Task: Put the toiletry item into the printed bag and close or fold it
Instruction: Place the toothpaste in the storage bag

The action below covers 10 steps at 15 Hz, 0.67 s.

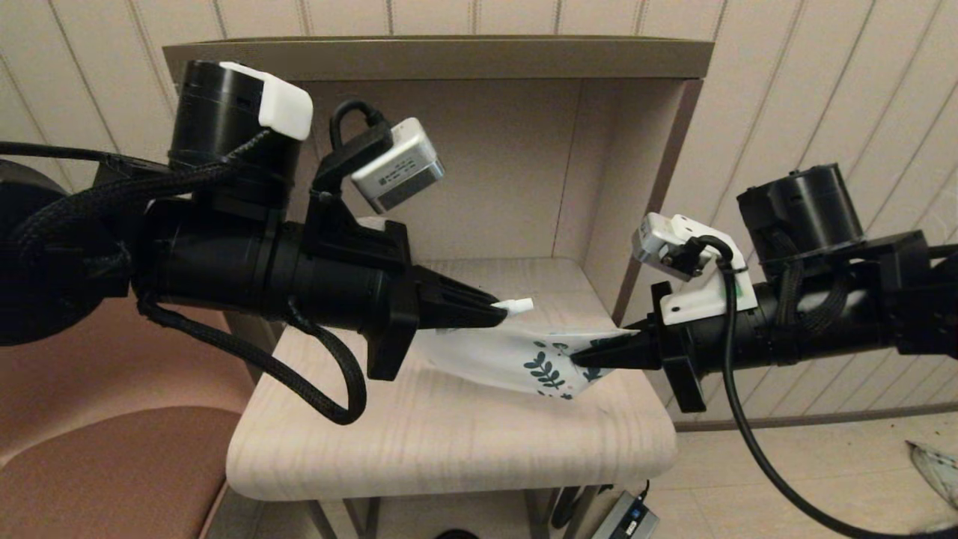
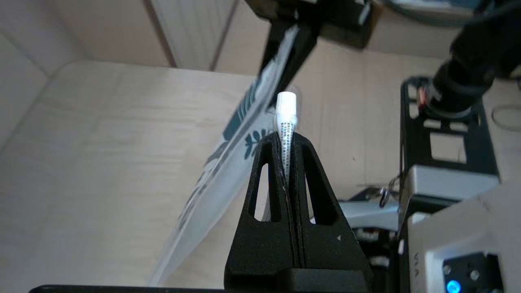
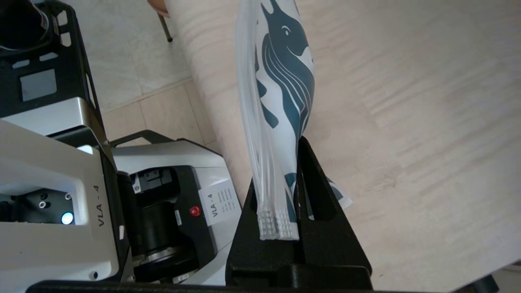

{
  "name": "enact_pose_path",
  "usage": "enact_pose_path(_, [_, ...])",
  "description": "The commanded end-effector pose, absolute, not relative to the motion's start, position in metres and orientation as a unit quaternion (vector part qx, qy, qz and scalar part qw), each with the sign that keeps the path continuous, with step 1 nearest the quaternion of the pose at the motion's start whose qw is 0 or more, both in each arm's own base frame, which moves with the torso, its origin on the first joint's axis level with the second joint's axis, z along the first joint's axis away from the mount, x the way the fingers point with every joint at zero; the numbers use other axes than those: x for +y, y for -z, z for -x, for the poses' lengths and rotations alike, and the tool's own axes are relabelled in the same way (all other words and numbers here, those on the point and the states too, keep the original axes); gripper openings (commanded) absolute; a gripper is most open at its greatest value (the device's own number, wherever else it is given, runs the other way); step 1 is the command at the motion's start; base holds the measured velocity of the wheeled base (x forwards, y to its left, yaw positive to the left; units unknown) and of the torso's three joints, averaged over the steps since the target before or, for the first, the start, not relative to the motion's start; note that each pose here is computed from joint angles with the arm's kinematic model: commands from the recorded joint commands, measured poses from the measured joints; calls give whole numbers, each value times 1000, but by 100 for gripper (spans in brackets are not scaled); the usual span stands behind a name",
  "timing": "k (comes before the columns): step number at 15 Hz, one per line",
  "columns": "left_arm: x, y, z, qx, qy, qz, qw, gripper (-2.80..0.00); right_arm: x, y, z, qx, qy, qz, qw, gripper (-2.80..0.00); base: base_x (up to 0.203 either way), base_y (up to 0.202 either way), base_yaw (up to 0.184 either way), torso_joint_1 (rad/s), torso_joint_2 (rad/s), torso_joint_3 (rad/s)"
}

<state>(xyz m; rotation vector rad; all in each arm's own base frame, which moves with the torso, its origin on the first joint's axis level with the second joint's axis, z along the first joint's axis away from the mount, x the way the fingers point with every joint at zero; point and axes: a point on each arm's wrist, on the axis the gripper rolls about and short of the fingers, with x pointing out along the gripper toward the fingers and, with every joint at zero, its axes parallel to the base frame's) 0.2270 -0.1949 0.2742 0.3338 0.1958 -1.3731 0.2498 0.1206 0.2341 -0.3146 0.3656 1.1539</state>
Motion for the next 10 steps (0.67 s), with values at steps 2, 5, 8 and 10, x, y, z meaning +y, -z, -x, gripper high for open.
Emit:
enact_pose_path(2, [-205, -256, -239, 109, 637, -160, 746, -280, 121, -237, -248, 167, -544, 147, 809, -280, 0, 0, 0, 0, 0, 0])
enact_pose_path(5, [-212, -247, -249, 118, 641, -159, 742, -280, 121, -237, -248, 166, -544, 147, 809, -280, 0, 0, 0, 0, 0, 0])
enact_pose_path(8, [-219, -241, -258, 123, 644, -157, 738, -280, 121, -237, -248, 168, -544, 147, 809, -280, 0, 0, 0, 0, 0, 0])
enact_pose_path(10, [-220, -240, -259, 124, 644, -158, 738, -280, 120, -237, -247, 168, -545, 146, 808, -280, 0, 0, 0, 0, 0, 0])
